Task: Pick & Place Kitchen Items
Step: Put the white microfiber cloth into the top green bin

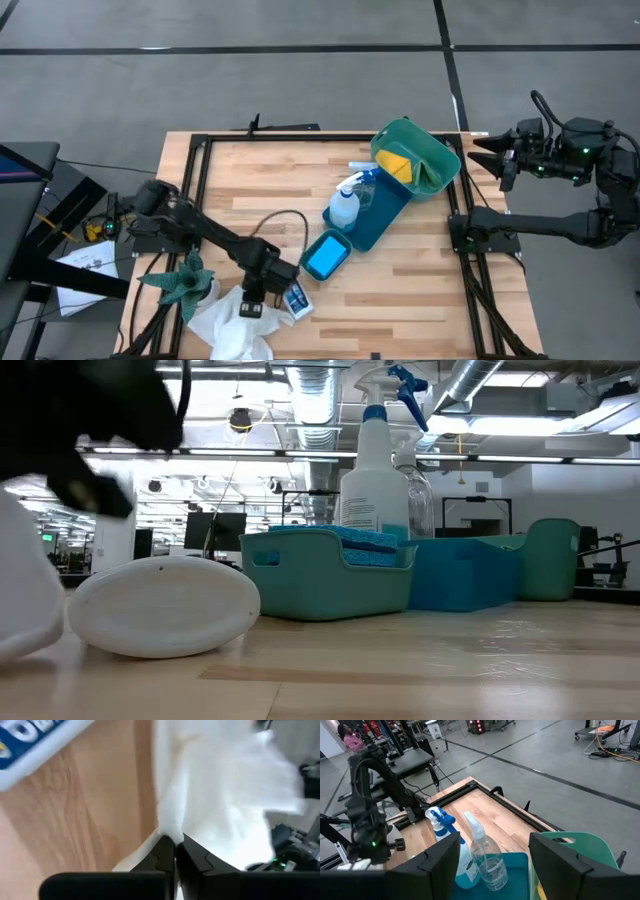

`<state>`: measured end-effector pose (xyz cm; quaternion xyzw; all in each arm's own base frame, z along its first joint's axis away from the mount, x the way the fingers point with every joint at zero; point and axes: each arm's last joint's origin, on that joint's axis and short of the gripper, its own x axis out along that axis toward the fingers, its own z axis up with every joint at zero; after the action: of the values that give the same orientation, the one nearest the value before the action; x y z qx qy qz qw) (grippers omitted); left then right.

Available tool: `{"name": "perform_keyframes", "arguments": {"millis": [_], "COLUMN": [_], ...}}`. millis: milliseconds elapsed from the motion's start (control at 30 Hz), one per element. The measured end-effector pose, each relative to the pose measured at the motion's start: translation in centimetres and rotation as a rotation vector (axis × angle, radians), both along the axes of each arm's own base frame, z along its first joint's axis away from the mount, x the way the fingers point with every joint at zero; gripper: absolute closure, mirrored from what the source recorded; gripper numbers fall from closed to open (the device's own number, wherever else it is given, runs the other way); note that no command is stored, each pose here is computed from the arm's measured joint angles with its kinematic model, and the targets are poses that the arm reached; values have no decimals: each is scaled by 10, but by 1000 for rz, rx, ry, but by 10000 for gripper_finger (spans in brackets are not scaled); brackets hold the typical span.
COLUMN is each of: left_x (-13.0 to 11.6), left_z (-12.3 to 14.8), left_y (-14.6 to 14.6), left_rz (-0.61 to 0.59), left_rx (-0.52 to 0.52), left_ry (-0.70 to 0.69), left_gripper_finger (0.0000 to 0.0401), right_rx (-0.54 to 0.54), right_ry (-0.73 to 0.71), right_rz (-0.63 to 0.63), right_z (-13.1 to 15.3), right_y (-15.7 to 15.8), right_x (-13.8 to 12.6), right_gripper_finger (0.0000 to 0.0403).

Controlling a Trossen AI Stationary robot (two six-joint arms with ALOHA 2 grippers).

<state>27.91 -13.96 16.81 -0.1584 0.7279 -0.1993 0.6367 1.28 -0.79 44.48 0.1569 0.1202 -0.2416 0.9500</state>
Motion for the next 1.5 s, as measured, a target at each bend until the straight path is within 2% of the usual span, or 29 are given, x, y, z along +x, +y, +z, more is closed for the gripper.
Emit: {"name": "perform_keyframes", "arguments": {"millis": [133, 300, 467, 867, 1033, 1200, 1300, 1500], "left_x": [-7, -21, -36, -50, -63, -78, -86, -96], "left_z": [38, 81, 111, 144, 163, 186, 195, 202], "left_y": [9, 22, 38, 70, 74, 78, 83, 97], "left_rz": [44, 124, 210, 362, 325, 313, 363, 626], "left_rx": [-22, 0, 37, 36, -78, -143, -105, 42], "left_ry": [-126, -307, -443, -592, -684, -849, -933, -967], "left_gripper_finger": [400, 400, 400, 401, 401, 401, 401, 401], "right_rx": [-14, -21, -19, -54, -48, -33, -30, -29], "right_ry": [-38, -75, -110, -236, -282, -299, -305, -334], "right_rz": [0, -2, -5, -1, 53, 102, 136, 224], "right_z": [4, 7, 10, 22, 29, 33, 36, 41], "right_y": [0, -1, -1, -1, -3, -6, -10, -14], "right_x": [1, 2, 3, 4, 13, 27, 40, 61], "right_gripper_finger": [175, 175, 175, 175, 175, 175, 175, 175]}}
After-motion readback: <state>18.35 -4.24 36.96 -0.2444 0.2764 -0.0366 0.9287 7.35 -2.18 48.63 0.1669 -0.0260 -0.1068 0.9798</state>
